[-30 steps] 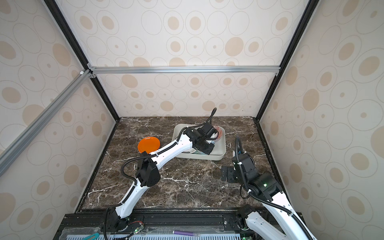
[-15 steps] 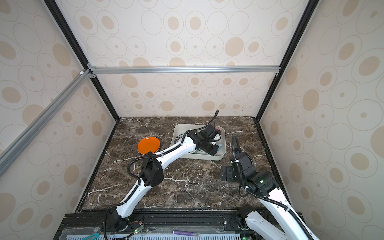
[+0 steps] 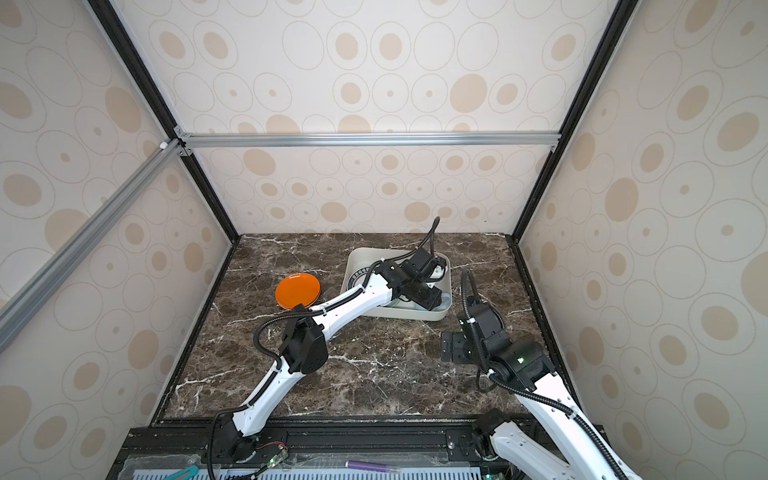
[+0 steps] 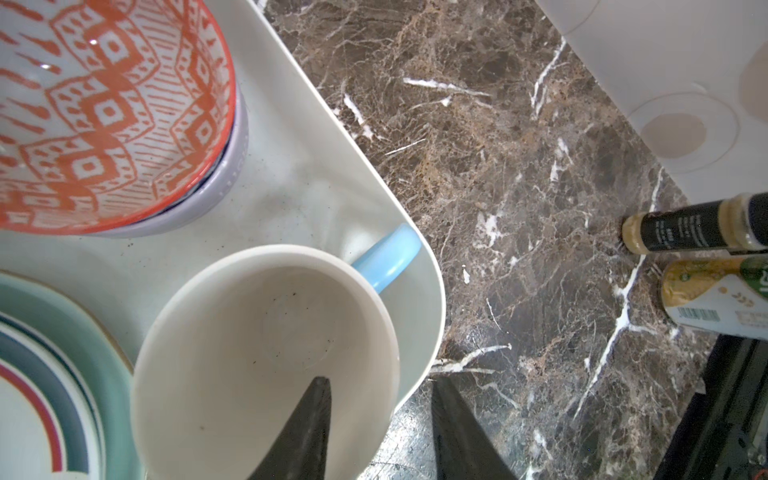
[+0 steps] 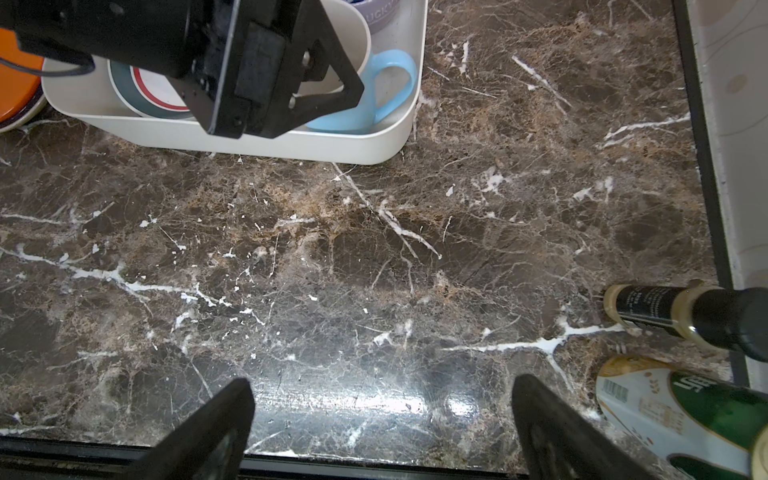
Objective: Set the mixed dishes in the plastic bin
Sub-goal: 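Lower the light-blue mug into the bin corner and open the left gripper, then move the left gripper to the orange plate stack and grasp the top rim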
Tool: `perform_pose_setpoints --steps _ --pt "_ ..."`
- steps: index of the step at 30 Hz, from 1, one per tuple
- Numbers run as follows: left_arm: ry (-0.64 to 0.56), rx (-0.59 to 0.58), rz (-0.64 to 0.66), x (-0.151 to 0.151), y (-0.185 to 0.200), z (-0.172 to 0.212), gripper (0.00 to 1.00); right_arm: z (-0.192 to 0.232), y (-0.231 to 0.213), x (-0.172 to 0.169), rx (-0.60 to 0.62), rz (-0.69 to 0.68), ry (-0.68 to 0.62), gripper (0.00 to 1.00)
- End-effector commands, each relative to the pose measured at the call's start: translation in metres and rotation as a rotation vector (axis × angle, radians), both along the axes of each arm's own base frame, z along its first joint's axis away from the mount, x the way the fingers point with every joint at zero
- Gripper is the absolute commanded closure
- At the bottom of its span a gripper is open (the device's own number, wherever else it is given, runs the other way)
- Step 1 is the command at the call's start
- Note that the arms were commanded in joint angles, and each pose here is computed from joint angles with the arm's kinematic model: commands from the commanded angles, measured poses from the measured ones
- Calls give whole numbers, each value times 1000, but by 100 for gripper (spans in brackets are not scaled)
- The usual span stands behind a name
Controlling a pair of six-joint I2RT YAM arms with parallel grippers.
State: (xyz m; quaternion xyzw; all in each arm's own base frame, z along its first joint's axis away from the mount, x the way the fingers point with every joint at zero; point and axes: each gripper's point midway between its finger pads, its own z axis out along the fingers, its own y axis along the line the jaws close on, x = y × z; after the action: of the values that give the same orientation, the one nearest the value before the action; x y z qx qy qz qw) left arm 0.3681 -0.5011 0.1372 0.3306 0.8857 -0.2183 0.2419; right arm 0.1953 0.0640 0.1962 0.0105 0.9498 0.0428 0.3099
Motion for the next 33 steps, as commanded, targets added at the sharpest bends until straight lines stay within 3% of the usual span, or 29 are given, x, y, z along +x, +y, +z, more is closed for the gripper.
perform_pose_setpoints --steps 1,7,12,16,22,33 --pt "-129 -26 30 6 14 66 53 4 -3 -3 3 -12 -9 0" --pt "-253 -22 150 16 69 128 44 3 4 -4 23 15 19 0" --pt "-295 -43 304 26 151 152 36 5 20 -1 90 51 40 0" --pt "-235 -66 517 39 258 130 32 2 42 5 155 97 67 0" --pt "-188 -157 843 25 399 103 24 -4 90 21 183 210 104 0" --pt "-45 -176 1046 32 483 35 24 -28 232 29 209 504 191 0"
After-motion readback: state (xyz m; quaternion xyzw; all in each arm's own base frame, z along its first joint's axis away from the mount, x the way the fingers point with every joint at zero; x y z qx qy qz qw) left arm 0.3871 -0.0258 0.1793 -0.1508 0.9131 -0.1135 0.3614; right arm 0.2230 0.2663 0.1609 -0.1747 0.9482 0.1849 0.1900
